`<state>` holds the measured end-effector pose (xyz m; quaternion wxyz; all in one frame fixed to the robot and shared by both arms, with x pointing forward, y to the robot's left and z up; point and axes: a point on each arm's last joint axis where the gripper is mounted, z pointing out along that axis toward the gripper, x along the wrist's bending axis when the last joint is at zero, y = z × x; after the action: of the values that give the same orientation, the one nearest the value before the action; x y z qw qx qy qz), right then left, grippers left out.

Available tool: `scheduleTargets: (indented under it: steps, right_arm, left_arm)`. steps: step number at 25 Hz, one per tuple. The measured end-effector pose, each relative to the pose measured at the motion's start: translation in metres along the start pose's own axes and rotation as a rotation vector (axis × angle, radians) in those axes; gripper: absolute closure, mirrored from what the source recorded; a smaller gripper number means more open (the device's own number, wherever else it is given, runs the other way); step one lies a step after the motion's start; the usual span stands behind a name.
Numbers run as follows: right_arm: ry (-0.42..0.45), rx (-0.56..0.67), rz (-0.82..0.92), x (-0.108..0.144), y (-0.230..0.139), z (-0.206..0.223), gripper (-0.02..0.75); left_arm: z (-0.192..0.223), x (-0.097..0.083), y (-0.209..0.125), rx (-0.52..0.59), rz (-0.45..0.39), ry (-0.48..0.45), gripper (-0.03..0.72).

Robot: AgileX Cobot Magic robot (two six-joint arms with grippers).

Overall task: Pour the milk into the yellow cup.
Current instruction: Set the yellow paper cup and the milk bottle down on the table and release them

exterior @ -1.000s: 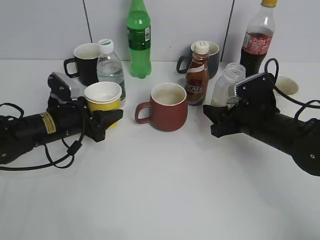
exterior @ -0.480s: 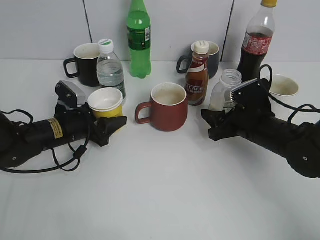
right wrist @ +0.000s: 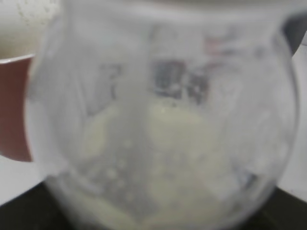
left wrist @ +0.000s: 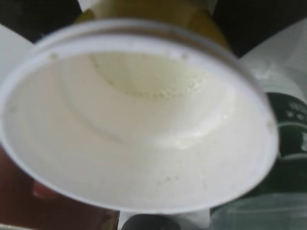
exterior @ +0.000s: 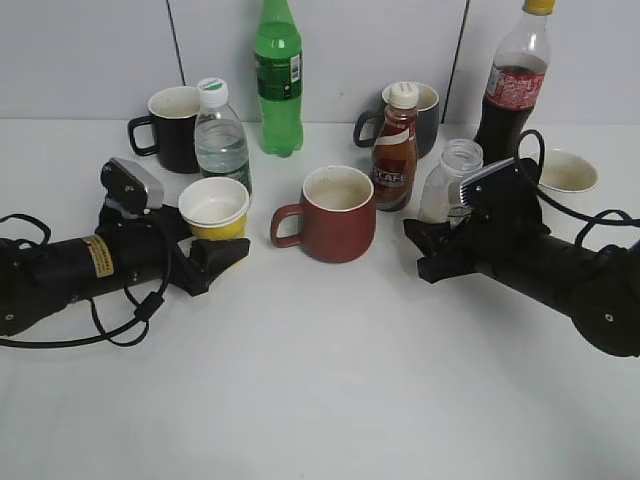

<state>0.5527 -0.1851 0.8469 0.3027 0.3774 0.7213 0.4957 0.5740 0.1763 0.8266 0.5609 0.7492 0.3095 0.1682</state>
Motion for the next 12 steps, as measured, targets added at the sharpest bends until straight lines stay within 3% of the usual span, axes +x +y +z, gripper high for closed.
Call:
scheduleTargets:
  steps: [10,12]
  right_arm:
    - [-0.011,0.026,0.015,0.000,-0.013,0.004,0.299]
    - [-0.032,0.026,0.026,-0.002,-0.013,0.004,0.269]
  left_arm:
    - [-0.024,-0.014,0.001,0.039,-0.047,0.042,0.101]
    - [-0.028,-0.014,0.002,0.057,-0.053,0.061,0.100]
